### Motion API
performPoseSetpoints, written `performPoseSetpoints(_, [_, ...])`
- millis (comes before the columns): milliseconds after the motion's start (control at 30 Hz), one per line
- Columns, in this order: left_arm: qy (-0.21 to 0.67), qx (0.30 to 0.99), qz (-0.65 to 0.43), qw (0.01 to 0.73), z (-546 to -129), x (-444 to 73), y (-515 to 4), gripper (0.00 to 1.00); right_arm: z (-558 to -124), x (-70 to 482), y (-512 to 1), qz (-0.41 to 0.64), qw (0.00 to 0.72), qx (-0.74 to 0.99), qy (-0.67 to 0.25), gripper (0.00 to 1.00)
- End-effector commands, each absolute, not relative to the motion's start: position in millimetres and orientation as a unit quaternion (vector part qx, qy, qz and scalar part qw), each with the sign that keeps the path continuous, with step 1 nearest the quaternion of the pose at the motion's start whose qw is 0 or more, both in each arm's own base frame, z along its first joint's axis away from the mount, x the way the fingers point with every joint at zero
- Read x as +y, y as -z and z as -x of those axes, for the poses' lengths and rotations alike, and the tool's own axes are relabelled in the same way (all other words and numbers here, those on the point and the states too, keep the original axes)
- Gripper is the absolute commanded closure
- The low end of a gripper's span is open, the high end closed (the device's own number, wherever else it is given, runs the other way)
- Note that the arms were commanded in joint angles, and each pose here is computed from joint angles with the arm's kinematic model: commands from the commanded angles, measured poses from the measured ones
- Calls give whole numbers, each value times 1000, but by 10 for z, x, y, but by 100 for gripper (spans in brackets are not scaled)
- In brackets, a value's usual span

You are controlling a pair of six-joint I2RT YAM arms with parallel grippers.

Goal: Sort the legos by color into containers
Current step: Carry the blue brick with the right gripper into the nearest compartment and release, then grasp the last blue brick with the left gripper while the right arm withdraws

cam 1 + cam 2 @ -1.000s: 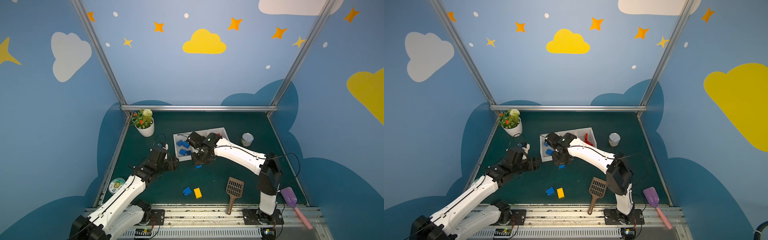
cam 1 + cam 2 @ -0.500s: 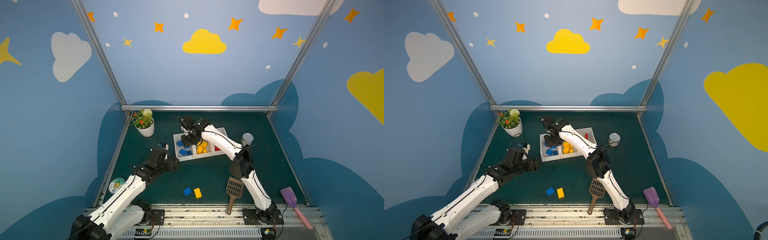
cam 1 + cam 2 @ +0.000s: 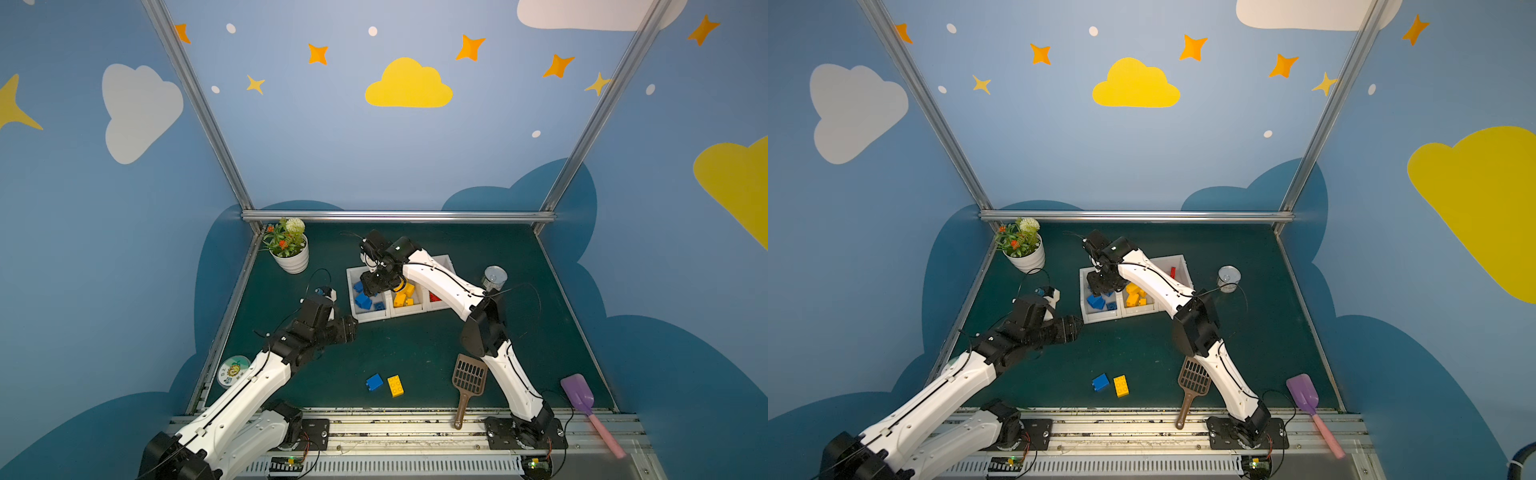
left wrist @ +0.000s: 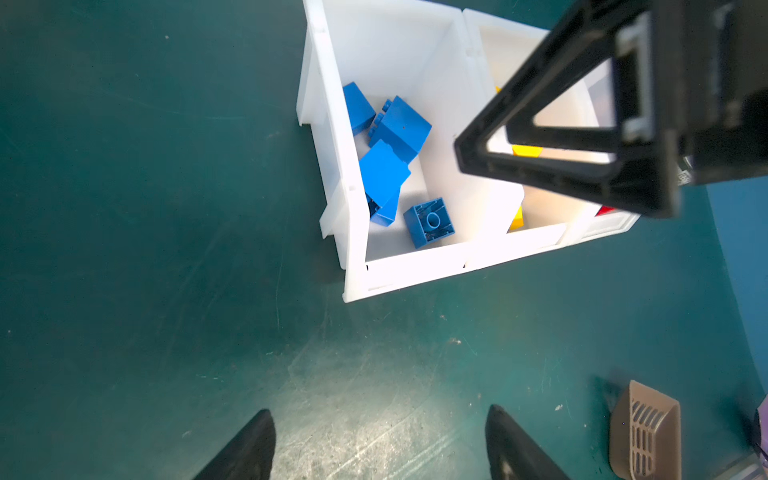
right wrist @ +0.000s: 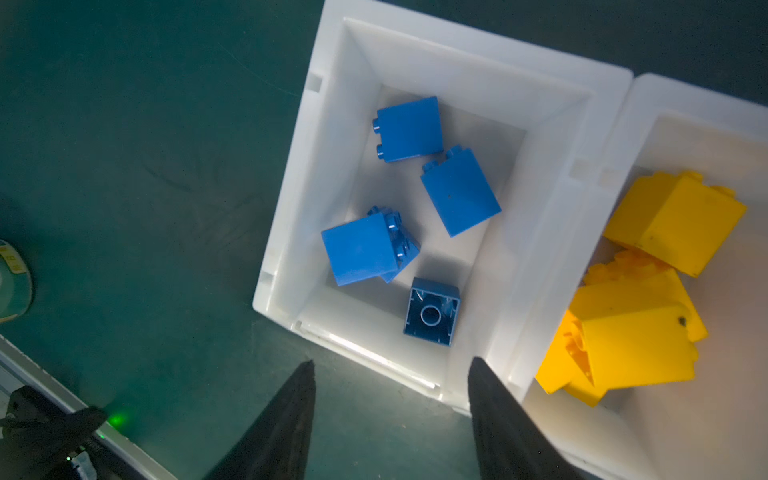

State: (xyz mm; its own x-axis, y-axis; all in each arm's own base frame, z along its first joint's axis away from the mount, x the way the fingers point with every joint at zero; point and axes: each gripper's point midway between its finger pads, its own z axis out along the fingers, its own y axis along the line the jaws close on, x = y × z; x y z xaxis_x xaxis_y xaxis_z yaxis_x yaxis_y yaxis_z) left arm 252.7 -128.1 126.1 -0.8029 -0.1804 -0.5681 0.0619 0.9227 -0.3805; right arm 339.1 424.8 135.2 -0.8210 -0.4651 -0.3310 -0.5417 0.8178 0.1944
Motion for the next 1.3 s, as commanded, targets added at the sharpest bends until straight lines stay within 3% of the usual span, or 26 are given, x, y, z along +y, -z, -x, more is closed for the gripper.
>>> performPoseSetpoints(0, [198,934,30,296,-2452,-1283,-1199,21,-3361,4136,-1739,250,159,942,-157,41])
performPoseSetpoints(367, [189,946,-28,262,-2204,-1380,-1123,21,-3046,3556,-1917,206,165,953,-148,41])
performPoseSetpoints(800, [138,959,-177,174,-1595,-1844,-678,22,-2377,2516,-1336,103,112,982,-108,41])
performPoseSetpoints(1267, [38,957,-273,91,-1351,-2093,-286,28,-2166,2086,-1116,39,101,989,-102,41])
